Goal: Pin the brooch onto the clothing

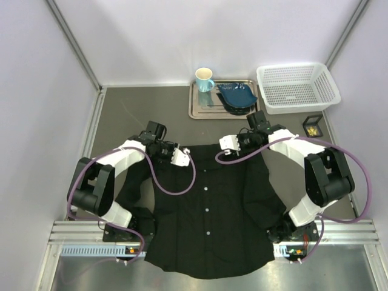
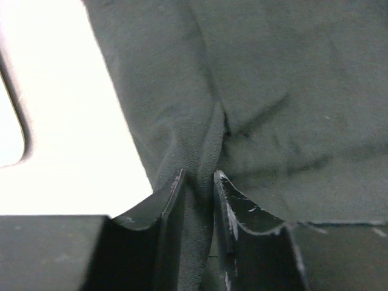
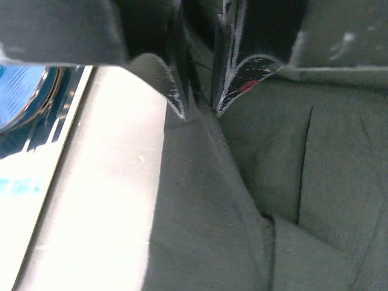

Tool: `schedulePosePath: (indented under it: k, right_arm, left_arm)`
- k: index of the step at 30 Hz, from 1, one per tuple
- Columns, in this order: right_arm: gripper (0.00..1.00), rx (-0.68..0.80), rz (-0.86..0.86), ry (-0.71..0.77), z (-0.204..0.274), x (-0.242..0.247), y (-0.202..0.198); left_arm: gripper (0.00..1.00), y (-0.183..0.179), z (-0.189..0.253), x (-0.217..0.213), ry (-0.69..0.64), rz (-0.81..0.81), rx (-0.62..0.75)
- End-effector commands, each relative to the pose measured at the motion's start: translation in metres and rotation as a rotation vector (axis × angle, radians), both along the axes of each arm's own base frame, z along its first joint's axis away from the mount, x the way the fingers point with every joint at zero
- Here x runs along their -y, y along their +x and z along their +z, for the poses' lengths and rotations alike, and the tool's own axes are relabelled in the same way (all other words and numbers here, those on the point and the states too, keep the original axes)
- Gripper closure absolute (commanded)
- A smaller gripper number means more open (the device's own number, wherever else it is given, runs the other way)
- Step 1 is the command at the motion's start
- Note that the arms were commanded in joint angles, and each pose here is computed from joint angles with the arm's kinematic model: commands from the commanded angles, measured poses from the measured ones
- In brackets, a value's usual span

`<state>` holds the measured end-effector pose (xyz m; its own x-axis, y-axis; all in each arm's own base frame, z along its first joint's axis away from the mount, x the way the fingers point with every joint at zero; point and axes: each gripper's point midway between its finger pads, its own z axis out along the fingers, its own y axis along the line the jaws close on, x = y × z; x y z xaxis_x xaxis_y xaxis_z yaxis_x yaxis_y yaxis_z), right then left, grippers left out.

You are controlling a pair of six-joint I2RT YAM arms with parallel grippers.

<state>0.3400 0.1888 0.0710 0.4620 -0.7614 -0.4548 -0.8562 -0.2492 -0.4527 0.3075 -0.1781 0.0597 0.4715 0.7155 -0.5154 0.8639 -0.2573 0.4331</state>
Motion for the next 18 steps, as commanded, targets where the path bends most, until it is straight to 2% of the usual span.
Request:
schedulePosePath:
  k: [1, 3, 7, 8, 9, 10, 11, 12, 13, 15, 18]
  right_arm:
    - [0.88, 0.034, -0.077, 0.079, 0.026, -0.011, 0.029]
    - [1.00, 0.001, -0.175, 0.108, 0.032, -0.005, 0.048]
    - [1.00, -0.100, -0.348, 0.150, 0.034, 0.007, 0.083]
    - [1.00, -0.112, -0.394, 0.186, 0.048, 0.007, 0.097]
    - [1.00, -0.182, -0.425, 0.174, 0.034, 0.008, 0.097]
    - [1.00, -0.212, -0.458, 0.180, 0.032, 0.011, 0.102]
    - [1.00, -0.223, -0.486, 0.207, 0.044, 0.007, 0.112]
    - [1.00, -0.284, -0.516, 0.186, 0.027, 0.008, 0.112]
    - [1.00, -0.307, -0.548, 0.192, 0.026, 0.010, 0.116]
    - [1.00, -0.337, -0.588, 0.213, 0.030, 0.008, 0.124]
    - [1.00, -0.345, -0.655, 0.221, 0.027, 0.014, 0.138]
  left_arm:
    - [0.76, 0.037, 0.027, 0.011, -0.061, 0.102, 0.038]
    - [0.87, 0.044, 0.029, 0.009, -0.079, 0.155, -0.010]
    - [0.97, 0.079, 0.035, 0.007, -0.141, 0.285, -0.095]
    - [0.99, 0.084, 0.035, 0.008, -0.164, 0.334, -0.142]
    - [1.00, 0.090, 0.024, 0.007, -0.160, 0.369, -0.191]
    - [1.00, 0.107, 0.034, 0.007, -0.182, 0.406, -0.186]
    - [1.00, 0.113, 0.032, 0.008, -0.195, 0.457, -0.230]
    - [1.00, 0.118, 0.015, 0.008, -0.179, 0.486, -0.280]
    - [1.00, 0.134, 0.025, 0.008, -0.196, 0.523, -0.280]
    - [1.00, 0.144, 0.010, 0.008, -0.208, 0.613, -0.385]
    - [1.00, 0.168, 0.013, 0.005, -0.261, 0.705, -0.436]
